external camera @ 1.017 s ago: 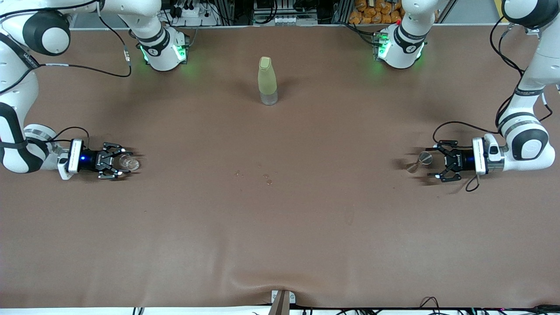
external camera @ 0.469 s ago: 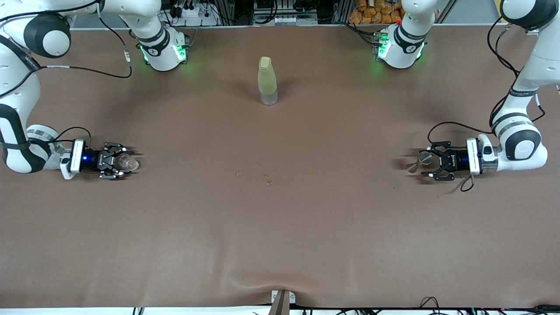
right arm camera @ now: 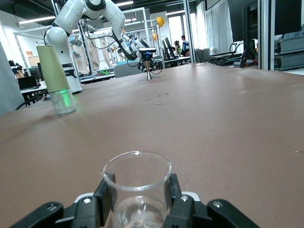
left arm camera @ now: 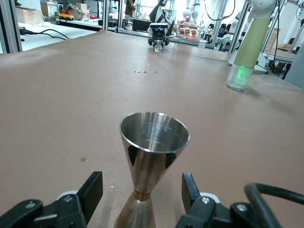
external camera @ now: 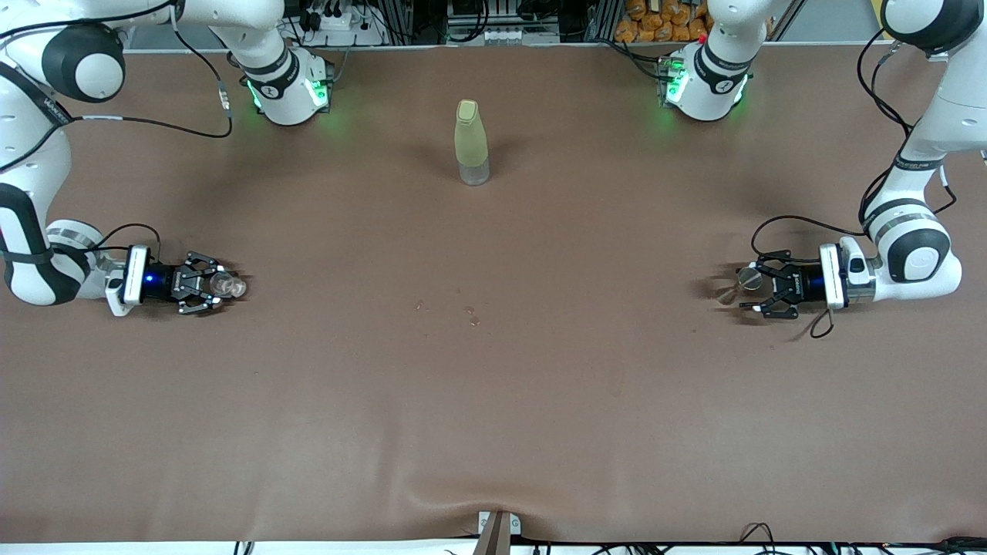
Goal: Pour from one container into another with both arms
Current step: 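Lift the beaker with the right gripper while the left gripper lifts the jigger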
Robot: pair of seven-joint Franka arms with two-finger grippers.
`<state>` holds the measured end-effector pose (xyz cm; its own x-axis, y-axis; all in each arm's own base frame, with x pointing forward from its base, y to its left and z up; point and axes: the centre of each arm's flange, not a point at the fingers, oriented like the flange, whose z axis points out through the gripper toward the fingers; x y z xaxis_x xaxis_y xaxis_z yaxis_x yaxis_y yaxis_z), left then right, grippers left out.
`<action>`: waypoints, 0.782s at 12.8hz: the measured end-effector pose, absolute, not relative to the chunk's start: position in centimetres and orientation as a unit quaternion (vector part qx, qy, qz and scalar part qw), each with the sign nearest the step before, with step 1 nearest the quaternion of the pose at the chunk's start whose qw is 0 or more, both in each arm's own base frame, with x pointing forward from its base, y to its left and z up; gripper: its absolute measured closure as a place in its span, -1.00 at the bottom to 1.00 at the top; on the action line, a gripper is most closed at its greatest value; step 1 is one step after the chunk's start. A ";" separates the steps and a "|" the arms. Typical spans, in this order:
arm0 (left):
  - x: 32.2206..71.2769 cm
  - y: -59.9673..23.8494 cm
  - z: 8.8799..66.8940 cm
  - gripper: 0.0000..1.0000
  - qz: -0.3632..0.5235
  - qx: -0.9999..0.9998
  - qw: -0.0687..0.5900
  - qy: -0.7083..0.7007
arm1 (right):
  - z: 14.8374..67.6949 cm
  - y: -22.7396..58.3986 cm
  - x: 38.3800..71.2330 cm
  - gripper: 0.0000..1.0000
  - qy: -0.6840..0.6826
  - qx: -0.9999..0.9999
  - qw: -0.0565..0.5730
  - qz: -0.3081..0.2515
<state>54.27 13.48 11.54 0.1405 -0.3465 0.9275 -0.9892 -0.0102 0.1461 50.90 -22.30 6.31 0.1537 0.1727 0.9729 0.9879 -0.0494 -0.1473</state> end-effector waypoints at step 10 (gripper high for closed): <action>54.0 13.3 11.1 -0.37 0.365 0.613 0.441 -0.544 | 14.4 -16.7 59.5 0.00 -0.493 -0.547 0.521 -0.431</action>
<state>53.96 13.31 11.12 0.1414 -0.3456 0.9277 -0.9894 -0.0186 0.1439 59.50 -16.72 14.44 0.1424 0.0899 0.9857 0.9889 0.0290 -0.1455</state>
